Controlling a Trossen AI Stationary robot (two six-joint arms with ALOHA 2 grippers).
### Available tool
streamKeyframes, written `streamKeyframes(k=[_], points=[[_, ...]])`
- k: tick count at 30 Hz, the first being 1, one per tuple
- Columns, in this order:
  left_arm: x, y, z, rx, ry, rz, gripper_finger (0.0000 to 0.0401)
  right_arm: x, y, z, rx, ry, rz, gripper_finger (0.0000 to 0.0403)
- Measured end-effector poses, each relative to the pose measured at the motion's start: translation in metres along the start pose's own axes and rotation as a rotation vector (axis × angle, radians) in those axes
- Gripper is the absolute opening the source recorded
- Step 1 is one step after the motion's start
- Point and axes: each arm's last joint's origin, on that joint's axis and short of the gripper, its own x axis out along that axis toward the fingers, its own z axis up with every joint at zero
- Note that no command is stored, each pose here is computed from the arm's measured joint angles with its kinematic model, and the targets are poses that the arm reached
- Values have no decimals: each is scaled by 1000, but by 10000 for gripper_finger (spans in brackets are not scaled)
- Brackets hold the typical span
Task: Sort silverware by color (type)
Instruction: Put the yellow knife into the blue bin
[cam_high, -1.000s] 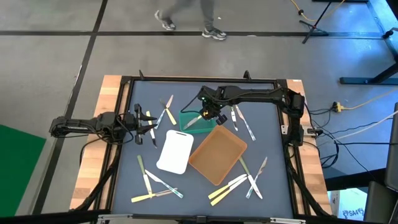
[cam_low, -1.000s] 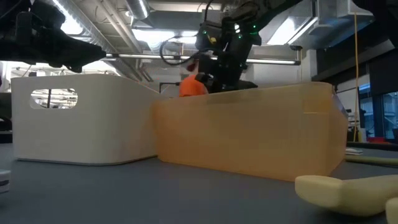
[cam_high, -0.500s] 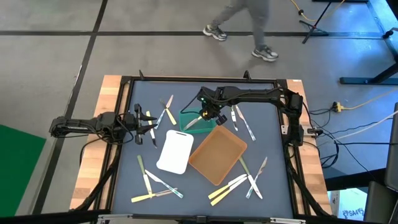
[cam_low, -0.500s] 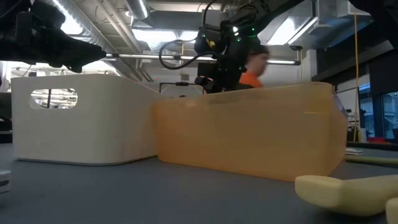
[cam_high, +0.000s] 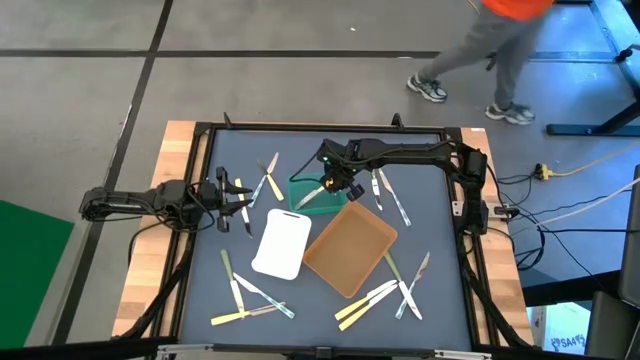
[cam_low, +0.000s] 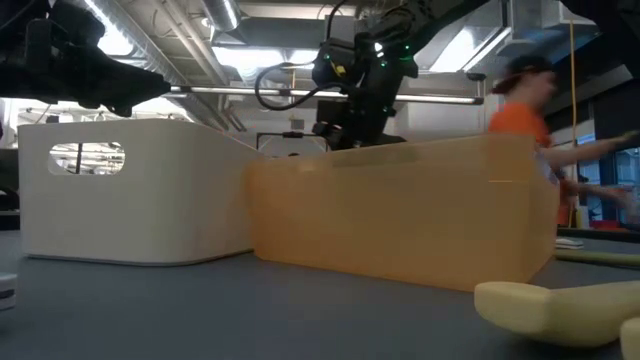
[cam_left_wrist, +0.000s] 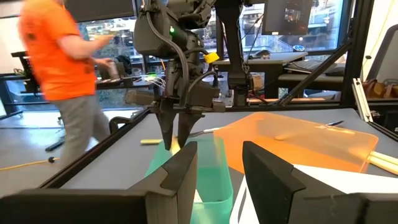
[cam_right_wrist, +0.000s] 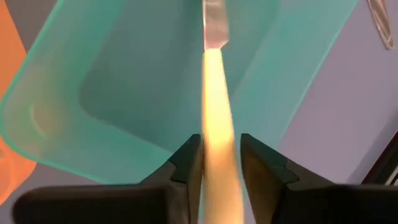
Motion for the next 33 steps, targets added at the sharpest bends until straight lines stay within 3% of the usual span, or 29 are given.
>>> streamKeyframes(k=[8,20,29,33], points=[[0,0,0,0,0,0,123,0,-1,0,0,-4,-5,169],[-1,4,11,-35,-110,101,123,-5,0,3,-7,32,-4,179],[-2,5,22,-34,-211,139,123,-41,-2,26,-49,78,33,179],[0,6,27,-3,-259,163,123,-70,-2,36,35,107,63,179]])
